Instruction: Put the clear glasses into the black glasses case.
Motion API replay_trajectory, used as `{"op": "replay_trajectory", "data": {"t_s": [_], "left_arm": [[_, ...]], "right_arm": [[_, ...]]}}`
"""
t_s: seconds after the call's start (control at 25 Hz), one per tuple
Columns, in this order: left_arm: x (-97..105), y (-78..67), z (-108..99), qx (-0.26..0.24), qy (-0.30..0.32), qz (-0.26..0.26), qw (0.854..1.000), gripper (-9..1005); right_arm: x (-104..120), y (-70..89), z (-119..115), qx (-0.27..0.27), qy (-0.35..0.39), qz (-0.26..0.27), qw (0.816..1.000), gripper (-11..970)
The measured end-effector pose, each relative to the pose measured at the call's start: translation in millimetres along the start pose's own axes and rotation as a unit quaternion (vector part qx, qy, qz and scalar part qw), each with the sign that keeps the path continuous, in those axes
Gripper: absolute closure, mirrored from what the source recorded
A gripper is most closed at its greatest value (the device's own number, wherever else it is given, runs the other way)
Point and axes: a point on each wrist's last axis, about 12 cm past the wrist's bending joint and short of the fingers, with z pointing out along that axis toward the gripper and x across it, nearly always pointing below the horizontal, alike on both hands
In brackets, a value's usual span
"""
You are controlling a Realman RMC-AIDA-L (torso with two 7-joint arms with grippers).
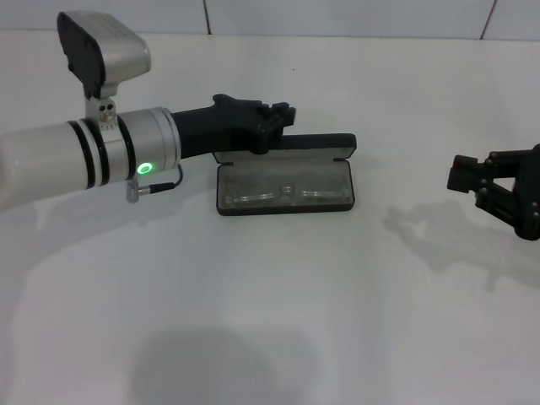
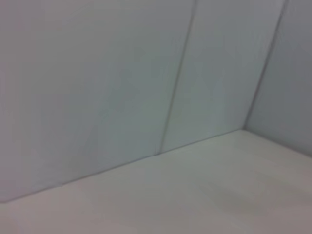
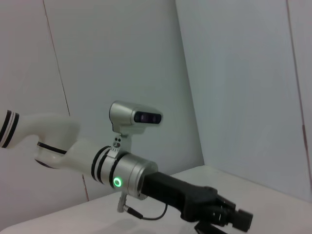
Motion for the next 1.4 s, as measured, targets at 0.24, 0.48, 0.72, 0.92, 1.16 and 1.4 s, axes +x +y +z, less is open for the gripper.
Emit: {"op": "replay_trajectory", "data": {"t_s": [0.24,0.48,0.72,0.92,1.16,1.4], "left_arm": [[8.8,0.7,-1.9,-0.009,0.010,-0.011,1.000,874],[24.0,-2.2,-4.1,-0.010,0.022,-0.033,0.999,873],[38.4,-2.4,-14.6,-0.019,0.024,-0.048,0.998,871],[41.8,-2.1,-18.2,-0.021,0.023,-0.050,0.998,870],[45.8,-4.5,-21.3,-0.016,0.020,-0.035,0.999,869],[27.3,-12.9,-30.1,0.039,-0.039,-0.013,0.998,868]], "right_arm": [[-3.4,-4.8,6.3,0.001,0.005,-0.007,1.000,749],[-5.4,-10.2,11.2,0.006,0.008,-0.015,1.000,741],[-6.0,-15.2,16.9,0.010,0.009,-0.016,1.000,733],[-7.1,-17.0,18.3,0.013,0.009,-0.021,1.000,727],[-8.4,-17.6,19.9,0.012,0.009,-0.023,1.000,719],[-8.5,-17.5,19.5,0.011,0.008,-0.023,1.000,711]]}}
